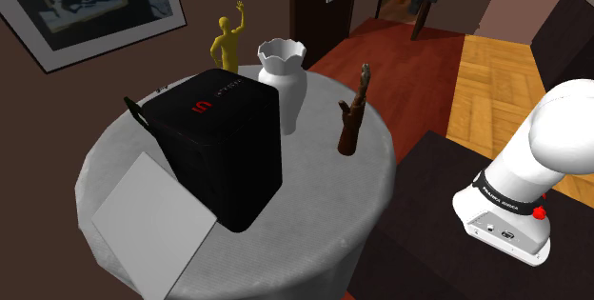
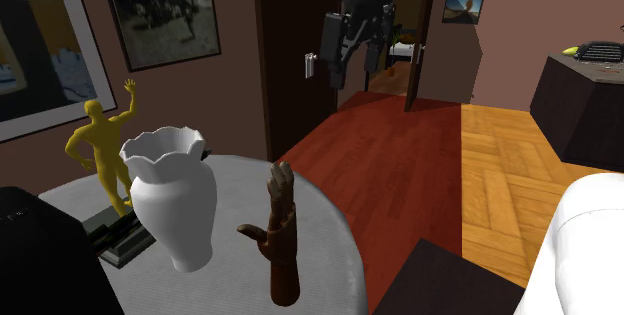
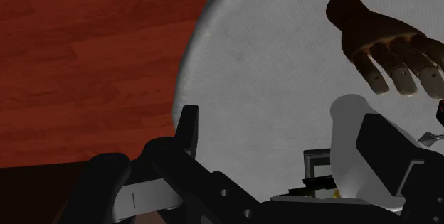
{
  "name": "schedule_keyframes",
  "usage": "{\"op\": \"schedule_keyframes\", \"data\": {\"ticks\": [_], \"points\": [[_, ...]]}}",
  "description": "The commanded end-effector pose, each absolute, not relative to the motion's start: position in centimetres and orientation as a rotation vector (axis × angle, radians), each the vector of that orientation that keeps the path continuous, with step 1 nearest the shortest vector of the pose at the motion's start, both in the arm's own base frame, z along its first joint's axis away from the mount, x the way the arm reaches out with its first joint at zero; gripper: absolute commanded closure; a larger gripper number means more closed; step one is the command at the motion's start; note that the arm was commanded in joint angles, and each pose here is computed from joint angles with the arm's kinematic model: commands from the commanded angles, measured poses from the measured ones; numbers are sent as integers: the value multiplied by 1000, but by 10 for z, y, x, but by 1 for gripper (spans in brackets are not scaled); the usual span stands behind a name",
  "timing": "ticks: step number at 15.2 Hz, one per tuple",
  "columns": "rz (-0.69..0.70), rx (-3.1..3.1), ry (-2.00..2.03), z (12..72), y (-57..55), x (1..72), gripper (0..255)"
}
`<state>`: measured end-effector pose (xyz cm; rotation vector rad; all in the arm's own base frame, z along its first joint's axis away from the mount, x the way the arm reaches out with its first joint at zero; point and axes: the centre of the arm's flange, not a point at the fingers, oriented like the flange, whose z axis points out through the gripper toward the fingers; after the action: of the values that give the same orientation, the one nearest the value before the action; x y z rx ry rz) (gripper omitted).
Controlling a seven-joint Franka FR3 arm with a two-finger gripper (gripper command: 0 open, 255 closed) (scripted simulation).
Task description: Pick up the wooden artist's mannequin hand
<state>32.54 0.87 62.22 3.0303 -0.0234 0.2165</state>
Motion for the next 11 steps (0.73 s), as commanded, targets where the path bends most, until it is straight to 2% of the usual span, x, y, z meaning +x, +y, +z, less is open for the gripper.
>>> {"op": "schedule_keyframes", "data": {"ticks": [1, 11], "points": [[217, 3030, -23, 622, 9, 325, 0], [140, 2764, -649, 557, 157, 336, 0]]}}
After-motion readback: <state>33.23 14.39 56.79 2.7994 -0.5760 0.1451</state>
